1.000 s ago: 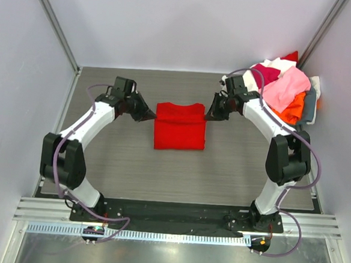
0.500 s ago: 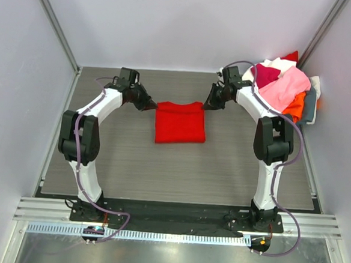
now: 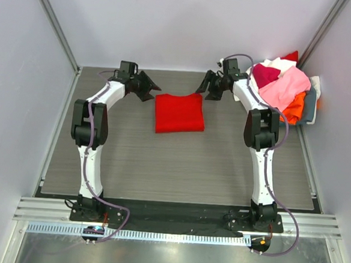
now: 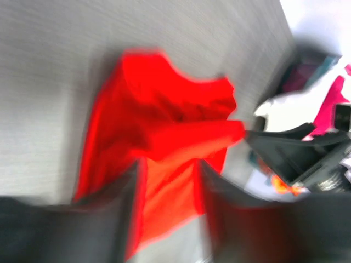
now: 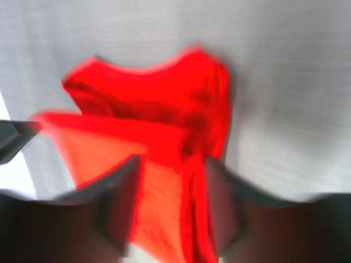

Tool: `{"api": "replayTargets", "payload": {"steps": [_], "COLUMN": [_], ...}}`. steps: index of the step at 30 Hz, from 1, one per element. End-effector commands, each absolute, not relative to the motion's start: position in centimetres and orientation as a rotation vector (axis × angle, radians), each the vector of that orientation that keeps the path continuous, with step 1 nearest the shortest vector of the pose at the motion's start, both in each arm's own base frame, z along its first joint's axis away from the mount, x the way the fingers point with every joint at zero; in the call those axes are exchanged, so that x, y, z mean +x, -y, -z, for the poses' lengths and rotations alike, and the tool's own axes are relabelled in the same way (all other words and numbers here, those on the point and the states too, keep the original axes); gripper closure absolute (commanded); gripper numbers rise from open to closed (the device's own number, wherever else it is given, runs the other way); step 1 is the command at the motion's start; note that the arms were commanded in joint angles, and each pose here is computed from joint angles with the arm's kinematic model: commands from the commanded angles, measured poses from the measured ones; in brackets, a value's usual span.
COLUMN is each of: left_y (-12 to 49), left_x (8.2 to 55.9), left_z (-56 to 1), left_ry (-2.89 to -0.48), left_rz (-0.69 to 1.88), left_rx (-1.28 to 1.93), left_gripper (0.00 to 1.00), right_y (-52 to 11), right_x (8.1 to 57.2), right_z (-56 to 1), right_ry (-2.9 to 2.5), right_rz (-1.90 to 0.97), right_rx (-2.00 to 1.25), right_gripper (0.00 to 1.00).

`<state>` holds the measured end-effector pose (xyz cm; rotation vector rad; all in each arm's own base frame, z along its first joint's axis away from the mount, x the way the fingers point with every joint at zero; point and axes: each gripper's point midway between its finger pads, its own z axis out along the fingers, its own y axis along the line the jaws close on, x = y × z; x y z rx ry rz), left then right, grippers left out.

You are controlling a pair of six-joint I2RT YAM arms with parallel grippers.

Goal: Fold and stack the t-shirts
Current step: Fold the tshirt

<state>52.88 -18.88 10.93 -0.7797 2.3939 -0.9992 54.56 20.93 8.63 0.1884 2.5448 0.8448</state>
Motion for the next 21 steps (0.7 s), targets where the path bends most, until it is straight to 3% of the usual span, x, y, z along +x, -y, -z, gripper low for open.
{"api": "replayTargets", "payload": {"steps": [1, 2, 3, 8, 14, 21], "left_y": [17.5, 17.5, 17.8, 17.7, 18.7, 19.4], "left_x": [58.3, 58.7, 58.9, 57.9, 55.8, 55.1], "left_z": [-14.2, -13.4, -14.0, -14.6, -12.1, -9.1], "left_ry": [-2.206, -2.215, -2.206, -2.174, -2.218, -2.263], "left_rz": [1.021, 1.013, 1.032, 1.007, 0.976, 0.946], "left_rx": [-0.686, -0.682, -0.653, -0.566, -0.488, -0.479], "left_gripper": [0.4, 0.26, 0.24, 0.24, 0.3, 0.46], "right_y": [-20.4, -20.4, -20.4, -20.2, -21.0, -21.3], "right_x": [59.1, 59.4, 59.4, 57.2, 55.1, 55.5], "right_z": [-12.5, -12.8, -13.2, -12.2, -9.9, -6.2], "right_ry": [-2.37, -2.344, -2.325, -2.252, -2.263, -2.315], "right_rz": [-0.84, -0.835, -0.835, -0.847, -0.936, -0.955], "right_rx": [0.171, 0.15, 0.134, 0.06, 0.042, 0.057], "right_gripper": [0.23, 0.19, 0.19, 0.19, 0.33, 0.46]}}
